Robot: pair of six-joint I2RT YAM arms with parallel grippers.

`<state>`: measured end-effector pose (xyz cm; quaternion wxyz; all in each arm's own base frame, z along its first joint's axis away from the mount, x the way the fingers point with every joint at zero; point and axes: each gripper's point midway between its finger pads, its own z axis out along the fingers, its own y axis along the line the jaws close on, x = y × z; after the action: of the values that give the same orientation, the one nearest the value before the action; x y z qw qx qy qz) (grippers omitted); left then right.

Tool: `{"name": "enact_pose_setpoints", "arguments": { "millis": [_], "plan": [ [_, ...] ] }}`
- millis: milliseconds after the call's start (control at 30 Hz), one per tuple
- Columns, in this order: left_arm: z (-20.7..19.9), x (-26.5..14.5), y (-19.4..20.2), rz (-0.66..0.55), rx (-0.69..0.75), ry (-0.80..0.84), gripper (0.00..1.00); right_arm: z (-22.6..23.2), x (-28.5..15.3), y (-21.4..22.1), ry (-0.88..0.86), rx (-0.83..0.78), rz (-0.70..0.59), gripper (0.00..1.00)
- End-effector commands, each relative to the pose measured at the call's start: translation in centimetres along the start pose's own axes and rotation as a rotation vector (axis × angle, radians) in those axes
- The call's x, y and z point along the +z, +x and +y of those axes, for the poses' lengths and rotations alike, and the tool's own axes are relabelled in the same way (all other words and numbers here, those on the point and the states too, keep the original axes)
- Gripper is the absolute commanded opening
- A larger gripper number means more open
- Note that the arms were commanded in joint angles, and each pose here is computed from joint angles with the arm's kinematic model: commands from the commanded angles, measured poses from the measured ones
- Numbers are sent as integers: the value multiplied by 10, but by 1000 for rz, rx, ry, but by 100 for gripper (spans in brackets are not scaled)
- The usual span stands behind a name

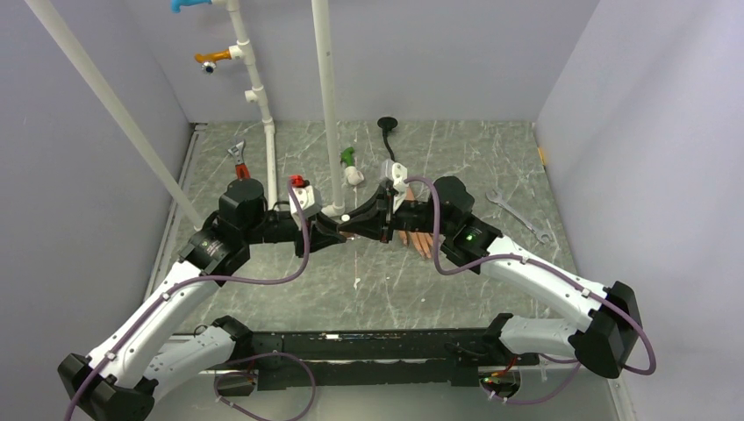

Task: Paint the nails
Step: Unscrew the nail polish bottle.

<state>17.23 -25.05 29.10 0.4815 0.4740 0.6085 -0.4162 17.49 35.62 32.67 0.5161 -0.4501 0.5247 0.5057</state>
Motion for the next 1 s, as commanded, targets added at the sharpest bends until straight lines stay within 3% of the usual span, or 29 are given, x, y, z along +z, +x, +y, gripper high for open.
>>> {"name": "enact_pose_setpoints", "arguments": {
  "millis": [0, 233, 467, 700, 733, 767, 800, 867, 967],
  "plan": [
    [-2, -3, -20, -59, 83, 2, 0, 14, 2, -29, -49, -57, -67, 0],
    [-41, -7, -23, -66, 119, 238, 0, 60, -14, -25, -298, -115, -34, 0],
    [-68, -13, -21, -81, 120, 420, 0, 80, -22, -9, -434, -110, 24, 0],
    [-70, -13, -19, -79, 110, 440, 0, 83, -21, -6, -479, -87, 43, 0],
    [-69, -12, -18, -76, 111, 427, 0, 80, -19, -6, -457, -86, 44, 15],
    [-66, -11, -18, -72, 109, 411, 0, 75, -18, -8, -417, -89, 40, 46],
    [-62, -10, -18, -67, 104, 388, 0, 71, -17, -9, -383, -95, 33, 66],
    [-59, -9, -18, -64, 102, 365, 0, 57, -16, -13, -277, -111, 6, 98],
    [-51, -8, -19, -59, 102, 312, 0, 29, -17, -20, -82, -130, -33, 100]
  ]
}}
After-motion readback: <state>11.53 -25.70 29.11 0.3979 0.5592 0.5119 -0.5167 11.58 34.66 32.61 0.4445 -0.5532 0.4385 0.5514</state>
